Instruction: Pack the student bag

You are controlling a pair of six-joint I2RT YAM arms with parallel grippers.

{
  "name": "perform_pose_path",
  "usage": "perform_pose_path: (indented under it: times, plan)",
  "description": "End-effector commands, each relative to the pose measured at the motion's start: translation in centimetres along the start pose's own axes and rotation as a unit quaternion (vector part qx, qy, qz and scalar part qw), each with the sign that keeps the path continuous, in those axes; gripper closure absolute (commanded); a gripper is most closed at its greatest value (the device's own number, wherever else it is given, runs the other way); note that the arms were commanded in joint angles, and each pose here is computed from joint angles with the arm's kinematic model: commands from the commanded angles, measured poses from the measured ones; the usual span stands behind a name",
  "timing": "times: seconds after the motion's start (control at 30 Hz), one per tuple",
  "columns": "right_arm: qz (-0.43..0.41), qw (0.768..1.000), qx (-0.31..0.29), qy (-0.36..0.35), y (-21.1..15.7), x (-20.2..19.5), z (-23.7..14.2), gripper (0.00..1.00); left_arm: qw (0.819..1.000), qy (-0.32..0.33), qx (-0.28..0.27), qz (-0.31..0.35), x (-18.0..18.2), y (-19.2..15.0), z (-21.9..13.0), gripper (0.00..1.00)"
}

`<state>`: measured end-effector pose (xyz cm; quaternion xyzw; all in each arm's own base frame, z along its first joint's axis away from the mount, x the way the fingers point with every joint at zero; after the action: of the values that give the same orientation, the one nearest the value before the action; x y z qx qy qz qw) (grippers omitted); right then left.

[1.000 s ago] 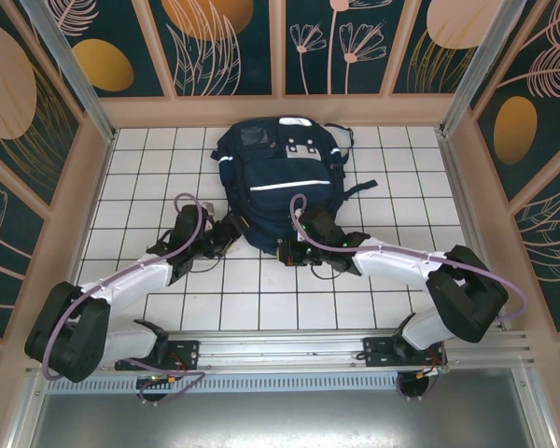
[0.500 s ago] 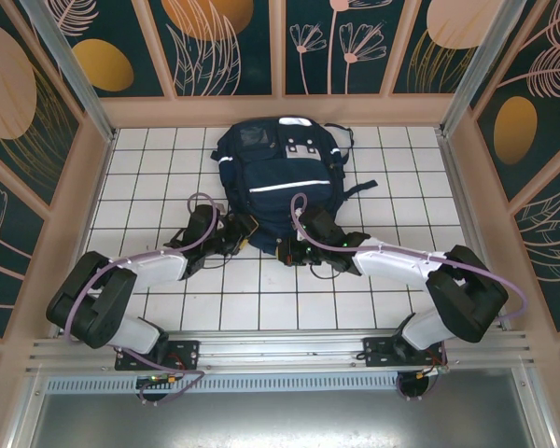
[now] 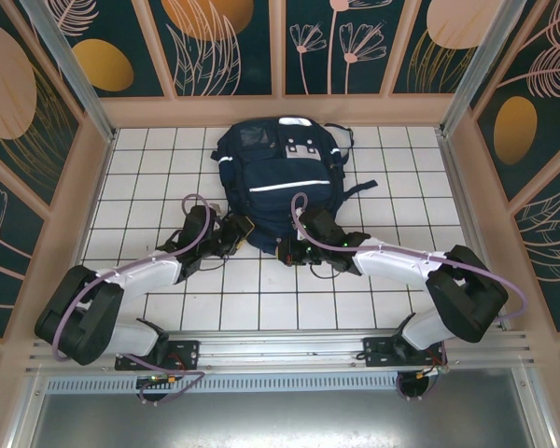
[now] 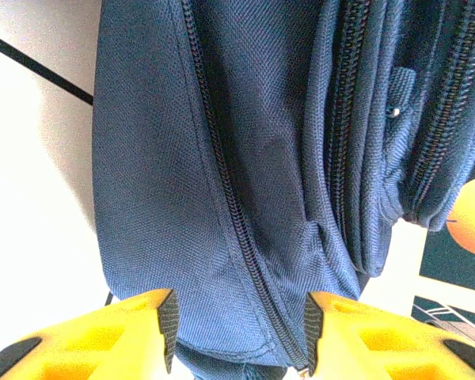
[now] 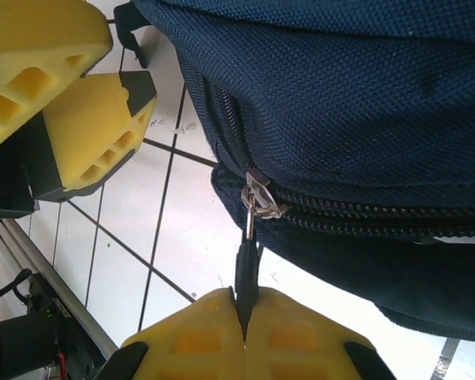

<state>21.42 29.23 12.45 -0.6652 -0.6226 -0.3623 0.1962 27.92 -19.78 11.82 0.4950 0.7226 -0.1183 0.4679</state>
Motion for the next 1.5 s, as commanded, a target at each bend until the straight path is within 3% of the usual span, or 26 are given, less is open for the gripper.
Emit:
perform_pose_path:
  times: [0.0, 0.3, 0.53, 0.6, 0.83, 1.0, 1.47]
  plan:
    - [-0.004, 0.999, 0.001, 0.033, 0.2, 1.1, 0.1, 1.00, 1.000, 0.011, 0.005, -0.006, 0.6, -0.5, 0.0, 0.54]
    - [-0.001, 0.999, 0.000, 0.042, 0.2, 1.4, -0.1, 1.00, 0.999, 0.002, 0.026, -0.018, 1.0, -1.1, 1.9, 0.53]
    - [0.004, 0.998, 0.012, 0.054, -0.2, 1.7, 0.5, 1.00, 0.999, 0.003, 0.035, -0.006, 0.2, -0.8, 3.9, 0.45]
    - [0.003, 0.998, 0.012, 0.053, -0.2, 1.7, 0.5, 1.00, 0.999, 0.007, 0.033, 0.002, 0.0, -0.5, 4.2, 0.50]
    - [-0.004, 1.000, -0.005, 0.024, 0.1, 0.8, -0.1, 1.00, 0.999, 0.036, 0.009, 0.019, 0.8, 0.3, 3.8, 0.87]
    - [-0.007, 1.000, -0.012, -0.006, 0.3, -0.5, -0.6, 1.00, 0.999, 0.045, -0.003, 0.016, 1.6, 0.8, 2.9, 0.99]
    - [0.005, 0.999, -0.021, -0.033, 1.2, -3.4, -2.3, 1.00, 0.997, 0.070, -0.034, 0.025, 3.1, 2.4, -0.5, 1.00]
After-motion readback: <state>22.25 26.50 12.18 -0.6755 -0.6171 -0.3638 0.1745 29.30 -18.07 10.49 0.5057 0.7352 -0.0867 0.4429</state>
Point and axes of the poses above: each hand's point on the last joint's axis, 136 mm out from that joint toward the fingers, its own z axis out along the fingers, its own x axis along the line the jaws close on, y = z × x, the point moved 4 cm from there along -z, back along the fingers, and after that the axes turned 15 degrees about z, right-handed, at the moved point
